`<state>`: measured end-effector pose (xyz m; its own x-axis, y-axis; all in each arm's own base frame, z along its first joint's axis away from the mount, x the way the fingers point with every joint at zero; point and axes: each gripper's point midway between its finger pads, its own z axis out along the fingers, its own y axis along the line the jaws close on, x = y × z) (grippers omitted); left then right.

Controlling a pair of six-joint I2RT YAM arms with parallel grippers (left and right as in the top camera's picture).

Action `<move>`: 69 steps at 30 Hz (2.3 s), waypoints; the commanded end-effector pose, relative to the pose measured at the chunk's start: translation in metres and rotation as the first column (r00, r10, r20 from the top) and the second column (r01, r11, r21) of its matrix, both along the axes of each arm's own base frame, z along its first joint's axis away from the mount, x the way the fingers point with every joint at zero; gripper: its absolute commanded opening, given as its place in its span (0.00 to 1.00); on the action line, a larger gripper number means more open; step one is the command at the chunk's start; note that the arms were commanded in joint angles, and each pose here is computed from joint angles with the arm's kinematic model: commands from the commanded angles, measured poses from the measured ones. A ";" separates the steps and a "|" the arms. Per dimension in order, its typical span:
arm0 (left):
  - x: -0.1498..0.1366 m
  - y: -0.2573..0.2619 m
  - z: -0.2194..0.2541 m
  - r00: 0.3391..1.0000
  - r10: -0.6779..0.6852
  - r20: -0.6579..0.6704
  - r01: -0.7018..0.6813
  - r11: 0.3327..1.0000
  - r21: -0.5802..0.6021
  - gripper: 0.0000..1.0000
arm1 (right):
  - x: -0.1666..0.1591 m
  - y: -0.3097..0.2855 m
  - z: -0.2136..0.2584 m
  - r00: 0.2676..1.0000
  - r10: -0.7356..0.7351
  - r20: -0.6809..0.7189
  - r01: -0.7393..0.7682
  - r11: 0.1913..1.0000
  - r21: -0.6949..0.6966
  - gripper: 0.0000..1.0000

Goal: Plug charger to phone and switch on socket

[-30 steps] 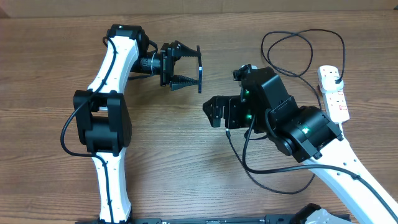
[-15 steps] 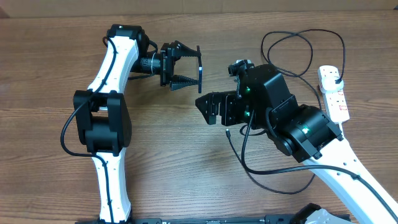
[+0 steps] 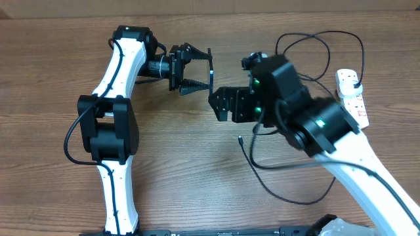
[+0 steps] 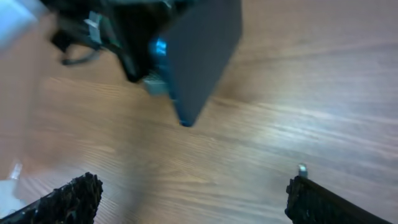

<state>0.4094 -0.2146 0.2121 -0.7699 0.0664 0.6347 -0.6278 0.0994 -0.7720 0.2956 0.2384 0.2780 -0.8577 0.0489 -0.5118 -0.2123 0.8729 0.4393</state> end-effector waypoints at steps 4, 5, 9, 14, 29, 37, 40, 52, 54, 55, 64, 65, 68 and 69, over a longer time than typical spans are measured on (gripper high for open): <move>0.006 0.004 0.014 1.000 0.026 0.014 -0.026 0.999 -0.047 0.76 | 0.020 0.009 0.005 0.999 -0.034 -0.040 0.031 0.998 -0.056 0.96; 0.006 0.004 0.014 1.000 0.026 0.014 -0.026 0.999 -0.047 0.76 | 0.022 0.011 0.007 0.999 -0.034 -0.034 0.032 0.998 -0.061 0.96; 0.007 0.004 0.014 1.000 0.026 0.011 -0.026 0.999 -0.046 0.76 | 0.021 0.017 0.010 1.000 -0.029 0.003 0.029 0.996 -0.079 0.96; 0.006 0.004 0.014 1.000 0.026 -0.004 -0.026 0.999 -0.044 0.77 | 0.025 0.012 0.011 0.991 -0.105 0.088 0.118 0.979 -0.167 0.92; 0.007 0.004 0.014 1.000 0.026 -0.004 -0.026 0.999 -0.044 0.76 | 0.029 0.008 0.021 0.958 -0.204 0.201 0.245 0.947 -0.205 0.91; 0.007 0.004 0.014 1.000 0.026 -0.004 -0.026 0.999 -0.044 0.76 | 0.031 0.033 0.013 0.962 -0.122 0.245 0.184 0.951 -0.248 0.84; 0.006 0.004 0.014 1.000 0.026 -0.005 -0.026 0.999 -0.045 0.75 | 0.036 0.034 0.007 0.949 -0.171 0.264 0.241 0.934 -0.263 0.83; 0.006 0.004 0.014 1.000 0.026 -0.004 -0.026 0.999 -0.045 0.76 | 0.054 0.033 -0.020 0.932 -0.214 0.292 0.311 0.887 -0.341 0.75; 0.007 0.004 0.014 1.000 0.026 -0.004 -0.026 0.999 -0.044 0.76 | 0.054 0.033 -0.019 0.932 -0.215 0.293 0.311 0.888 -0.338 0.72; 0.007 0.004 0.014 1.000 0.026 -0.004 -0.026 0.999 -0.045 0.76 | 0.055 0.034 -0.019 0.931 -0.216 0.294 0.312 0.889 -0.336 0.72; 0.006 0.004 0.014 1.000 0.026 -0.005 -0.026 0.999 -0.045 0.76 | 0.060 0.035 -0.017 0.920 -0.230 0.318 0.332 0.889 -0.316 0.71; 0.006 0.004 0.014 1.000 0.026 -0.007 -0.026 0.999 -0.044 0.76 | 0.061 0.033 -0.018 0.915 -0.236 0.328 0.343 0.881 -0.325 0.71; 0.006 0.004 0.014 1.000 0.026 -0.007 -0.026 0.999 -0.044 0.76 | 0.062 0.029 -0.017 0.908 -0.244 0.342 0.360 0.871 -0.334 0.66; 0.006 0.004 0.014 1.000 0.026 -0.007 -0.026 0.999 -0.044 0.76 | 0.063 0.030 -0.017 0.907 -0.244 0.343 0.360 0.872 -0.332 0.65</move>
